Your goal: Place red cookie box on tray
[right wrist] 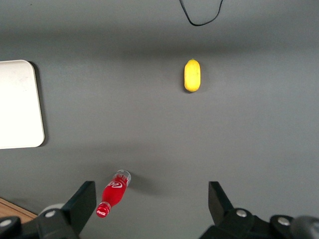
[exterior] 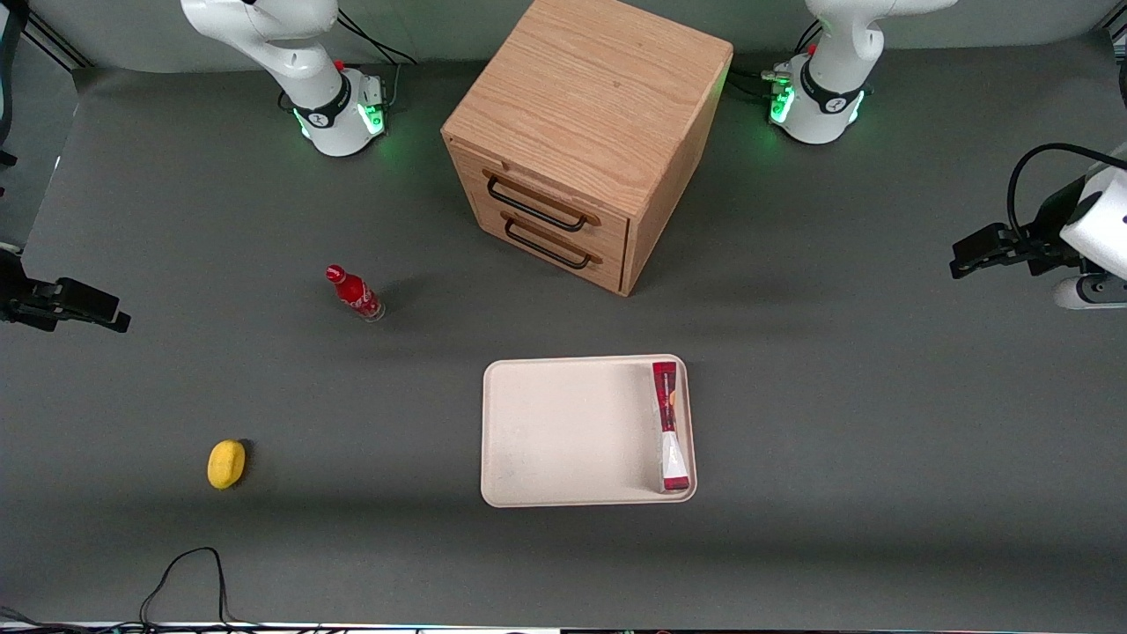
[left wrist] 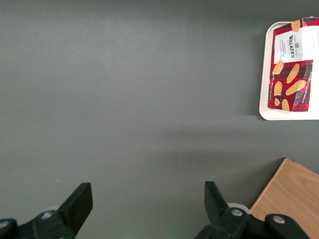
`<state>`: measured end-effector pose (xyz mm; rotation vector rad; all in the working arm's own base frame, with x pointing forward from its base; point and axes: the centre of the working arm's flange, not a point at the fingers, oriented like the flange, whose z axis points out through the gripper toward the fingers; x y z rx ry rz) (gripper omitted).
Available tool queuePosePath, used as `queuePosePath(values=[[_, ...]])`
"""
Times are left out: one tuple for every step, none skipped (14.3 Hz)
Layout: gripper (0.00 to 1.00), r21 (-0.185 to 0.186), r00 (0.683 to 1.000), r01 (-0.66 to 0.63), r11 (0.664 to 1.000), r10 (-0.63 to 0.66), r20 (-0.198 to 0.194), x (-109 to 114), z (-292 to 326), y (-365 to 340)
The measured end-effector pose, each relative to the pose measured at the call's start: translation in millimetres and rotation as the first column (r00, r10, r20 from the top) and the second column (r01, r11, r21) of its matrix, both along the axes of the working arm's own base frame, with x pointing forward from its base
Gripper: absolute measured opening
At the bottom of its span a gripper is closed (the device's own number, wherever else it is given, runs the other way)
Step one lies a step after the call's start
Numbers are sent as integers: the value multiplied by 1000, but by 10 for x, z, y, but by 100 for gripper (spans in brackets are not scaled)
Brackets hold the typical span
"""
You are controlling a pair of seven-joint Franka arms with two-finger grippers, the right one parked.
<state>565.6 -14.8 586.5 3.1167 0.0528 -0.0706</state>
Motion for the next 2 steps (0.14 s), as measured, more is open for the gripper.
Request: queuePosePath(values=[[100,0,1000,0,1000,0,-1,-1,-1,0],[100,0,1000,0,1000,0,-1,-1,-1,0]])
